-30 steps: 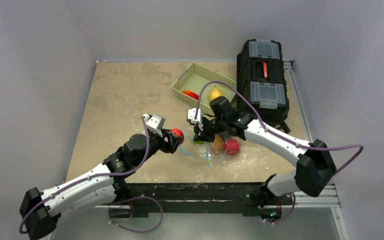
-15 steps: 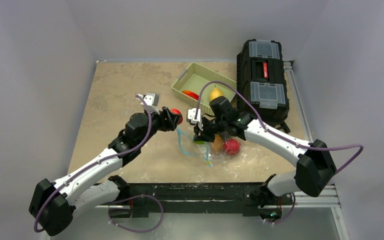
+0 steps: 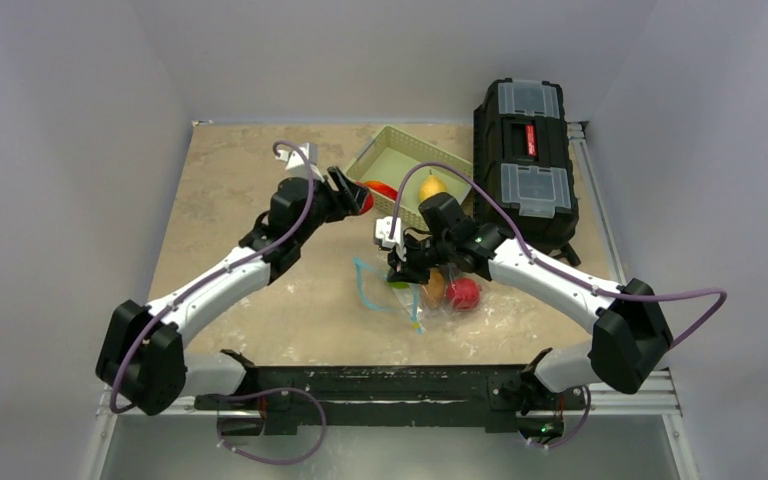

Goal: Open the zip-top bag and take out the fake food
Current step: Place the fake fruit in the bin.

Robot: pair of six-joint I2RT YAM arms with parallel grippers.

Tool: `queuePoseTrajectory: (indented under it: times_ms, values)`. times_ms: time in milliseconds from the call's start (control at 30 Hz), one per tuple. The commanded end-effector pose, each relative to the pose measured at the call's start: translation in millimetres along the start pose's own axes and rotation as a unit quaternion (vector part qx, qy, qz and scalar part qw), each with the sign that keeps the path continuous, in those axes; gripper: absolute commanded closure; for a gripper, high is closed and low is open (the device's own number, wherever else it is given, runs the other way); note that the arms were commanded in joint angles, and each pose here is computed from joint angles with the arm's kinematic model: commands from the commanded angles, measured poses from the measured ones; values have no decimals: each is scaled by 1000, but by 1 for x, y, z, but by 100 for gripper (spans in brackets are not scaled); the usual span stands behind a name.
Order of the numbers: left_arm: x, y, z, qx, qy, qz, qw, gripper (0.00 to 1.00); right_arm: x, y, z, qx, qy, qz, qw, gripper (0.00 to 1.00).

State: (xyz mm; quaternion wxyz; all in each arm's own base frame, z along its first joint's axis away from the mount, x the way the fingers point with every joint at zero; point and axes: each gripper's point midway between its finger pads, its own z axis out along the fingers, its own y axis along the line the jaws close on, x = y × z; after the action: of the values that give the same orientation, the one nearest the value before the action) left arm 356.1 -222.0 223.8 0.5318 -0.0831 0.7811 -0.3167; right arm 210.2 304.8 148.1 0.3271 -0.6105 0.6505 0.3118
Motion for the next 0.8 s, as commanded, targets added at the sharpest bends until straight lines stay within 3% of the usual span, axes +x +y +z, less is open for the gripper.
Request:
queuePoseTrajectory:
  times_ms: [0,367,767]
  values:
    - [-21,-18,24,8,5,-37,999,100,-11,-1,-4,0,-21,-15,1000,100]
    - [-5,-17,86,8,94,-119,988,100,-11,-2,-4,1,-20,-16,1000,100]
    - [5,-2,137,-25,121,-201,972,100,-11,-2,-4,1,-19,-18,1000,100]
